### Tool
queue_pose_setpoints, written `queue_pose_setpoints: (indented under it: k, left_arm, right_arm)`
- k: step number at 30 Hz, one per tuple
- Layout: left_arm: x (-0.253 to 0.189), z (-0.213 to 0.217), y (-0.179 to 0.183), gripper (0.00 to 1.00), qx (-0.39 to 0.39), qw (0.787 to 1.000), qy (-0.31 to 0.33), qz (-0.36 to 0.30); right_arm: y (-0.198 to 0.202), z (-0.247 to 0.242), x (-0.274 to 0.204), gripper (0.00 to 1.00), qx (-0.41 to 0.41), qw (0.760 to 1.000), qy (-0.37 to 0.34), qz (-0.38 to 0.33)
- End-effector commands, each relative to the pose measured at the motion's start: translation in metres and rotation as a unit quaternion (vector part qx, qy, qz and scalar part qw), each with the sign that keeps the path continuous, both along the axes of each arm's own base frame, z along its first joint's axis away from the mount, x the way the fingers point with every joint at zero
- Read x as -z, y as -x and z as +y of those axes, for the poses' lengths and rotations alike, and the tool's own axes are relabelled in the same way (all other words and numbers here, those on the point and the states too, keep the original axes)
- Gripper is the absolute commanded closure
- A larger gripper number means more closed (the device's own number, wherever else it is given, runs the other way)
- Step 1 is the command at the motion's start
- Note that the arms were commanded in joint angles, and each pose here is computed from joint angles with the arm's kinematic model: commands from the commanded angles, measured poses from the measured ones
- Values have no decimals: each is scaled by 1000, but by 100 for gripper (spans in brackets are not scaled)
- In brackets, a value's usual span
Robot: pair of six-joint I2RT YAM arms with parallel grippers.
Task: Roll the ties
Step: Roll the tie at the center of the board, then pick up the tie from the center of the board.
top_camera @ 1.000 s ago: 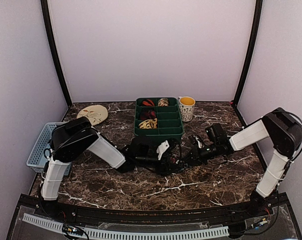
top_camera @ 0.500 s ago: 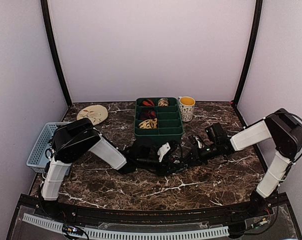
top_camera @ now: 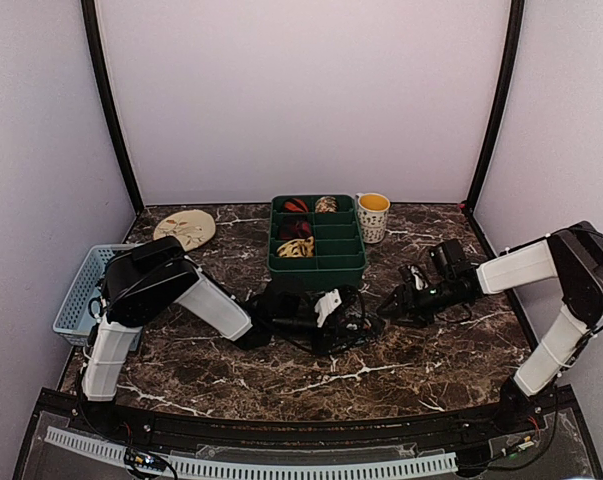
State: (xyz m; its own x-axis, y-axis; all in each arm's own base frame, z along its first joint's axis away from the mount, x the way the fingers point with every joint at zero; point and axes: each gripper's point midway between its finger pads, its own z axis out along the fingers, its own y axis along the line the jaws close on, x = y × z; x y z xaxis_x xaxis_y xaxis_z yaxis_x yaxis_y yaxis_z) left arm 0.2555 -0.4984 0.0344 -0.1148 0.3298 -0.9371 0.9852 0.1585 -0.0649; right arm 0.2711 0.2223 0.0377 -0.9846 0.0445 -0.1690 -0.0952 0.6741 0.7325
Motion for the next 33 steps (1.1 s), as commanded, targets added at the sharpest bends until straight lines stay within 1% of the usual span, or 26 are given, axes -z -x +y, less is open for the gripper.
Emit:
queue_pose_setpoints:
  k: [1, 3, 5, 8, 11, 14, 18, 23, 27, 29, 30, 31, 33]
  left_arm:
    - [53, 29, 14, 73, -9, 994, -99, 40]
    - [53, 29, 14, 73, -8, 994, -99, 40]
    - [54, 29, 14, 73, -9, 994, -100, 40]
    - [54, 29, 13, 73, -10, 994, -101, 36]
    - [54, 29, 13, 73, -10, 994, -103, 35]
    - [55, 29, 13, 73, -9, 994, -104, 35]
    - [55, 30, 13, 73, -8, 994, -106, 34]
    - [56, 30, 14, 73, -6, 994, -106, 35]
    - [55, 29, 15, 73, -6, 994, -105, 35]
    - [55, 29, 15, 73, -6, 994, -106, 35]
    - [55, 29, 15, 73, -7, 994, -106, 35]
    - [55, 29, 14, 73, -7, 994, -106, 34]
    - [55, 29, 14, 73, -9, 994, -106, 34]
  right_arm:
    - [4, 2, 9, 38, -7, 1000, -1, 23]
    - [6, 8, 12, 35, -15, 999, -17, 30]
    - [9, 19, 8, 33, -28, 998, -41, 30]
    - [18, 36, 2, 35, -57, 995, -78, 35]
    - [22, 45, -6, 37, -69, 991, -109, 25]
    - [22, 46, -11, 37, -71, 991, -112, 5]
    - [26, 54, -22, 34, -87, 988, -130, -16]
    - [30, 65, -29, 32, -105, 984, -141, -23]
    - [30, 71, -33, 32, -110, 983, -142, -28]
    - [30, 71, -32, 35, -109, 984, -138, -29]
    - [31, 70, -30, 38, -109, 984, -135, -28]
    - [31, 70, -29, 43, -108, 985, -132, -27]
    - [32, 67, -24, 57, -105, 987, -119, -23]
